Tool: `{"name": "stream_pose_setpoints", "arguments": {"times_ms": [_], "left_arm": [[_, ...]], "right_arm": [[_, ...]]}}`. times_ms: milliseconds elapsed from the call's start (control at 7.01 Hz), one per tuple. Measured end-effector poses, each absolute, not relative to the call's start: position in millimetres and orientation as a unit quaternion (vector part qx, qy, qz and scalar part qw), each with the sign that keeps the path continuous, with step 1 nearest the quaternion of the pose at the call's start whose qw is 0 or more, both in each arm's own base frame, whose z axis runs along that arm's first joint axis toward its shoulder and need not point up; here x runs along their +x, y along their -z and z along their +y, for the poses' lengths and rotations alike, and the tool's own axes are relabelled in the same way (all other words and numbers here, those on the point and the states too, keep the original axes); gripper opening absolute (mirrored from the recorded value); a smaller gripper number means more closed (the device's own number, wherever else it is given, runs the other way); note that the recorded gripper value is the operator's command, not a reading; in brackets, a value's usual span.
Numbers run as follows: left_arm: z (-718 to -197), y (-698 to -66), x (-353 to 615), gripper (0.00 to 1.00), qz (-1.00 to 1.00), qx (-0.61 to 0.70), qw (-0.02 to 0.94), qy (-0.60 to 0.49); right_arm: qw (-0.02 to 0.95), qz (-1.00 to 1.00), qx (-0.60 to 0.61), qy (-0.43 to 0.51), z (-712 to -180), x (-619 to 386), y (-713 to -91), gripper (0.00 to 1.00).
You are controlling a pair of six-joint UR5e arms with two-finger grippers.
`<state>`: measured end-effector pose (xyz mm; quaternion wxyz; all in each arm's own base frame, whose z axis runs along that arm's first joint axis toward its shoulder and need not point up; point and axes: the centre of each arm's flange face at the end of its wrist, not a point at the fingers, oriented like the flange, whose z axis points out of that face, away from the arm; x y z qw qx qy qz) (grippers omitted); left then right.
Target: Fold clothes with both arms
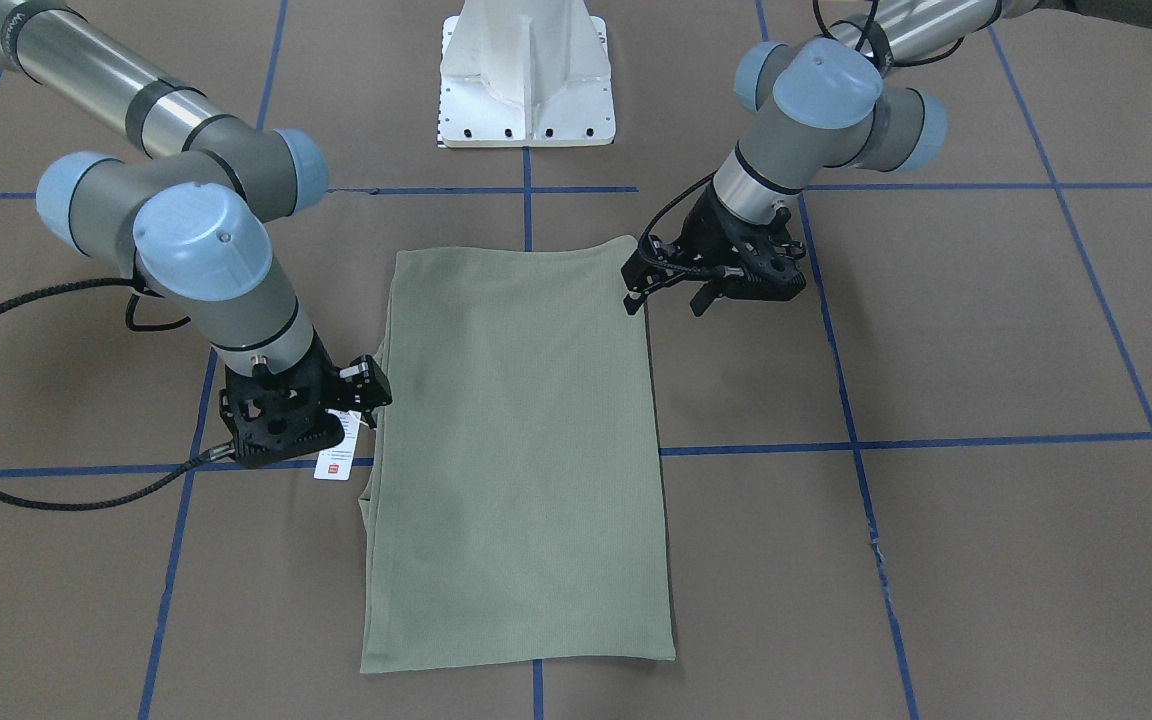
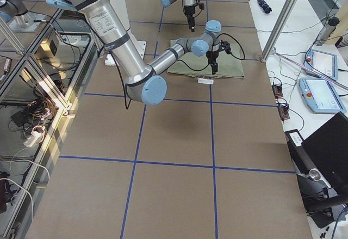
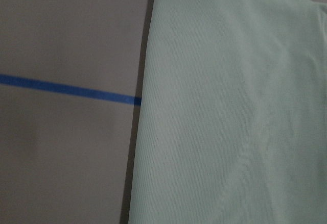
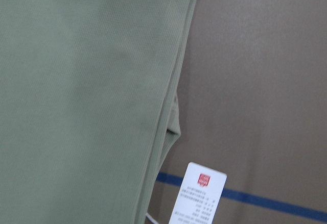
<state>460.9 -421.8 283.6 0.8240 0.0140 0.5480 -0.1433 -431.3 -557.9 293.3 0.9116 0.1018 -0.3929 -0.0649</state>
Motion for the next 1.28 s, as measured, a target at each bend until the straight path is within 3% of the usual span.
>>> {"name": "stream_pose_setpoints", "arguments": {"times_ms": [570,1283], "left_arm": [[-318.5,-298.4,530.0,0.94,0.531,-0.056,0.823,0.192],[-325.1,-294.2,553.8,0.82,0.526,-0.037,0.825,0.205]], "right_arm": [[0.905,-0.414,0.088,0.040,-526.2,-428.9,-284.1,1.00],[0.907,-0.411,0.085,0.040,-525.4,-431.3,-291.9,1.00]]}}
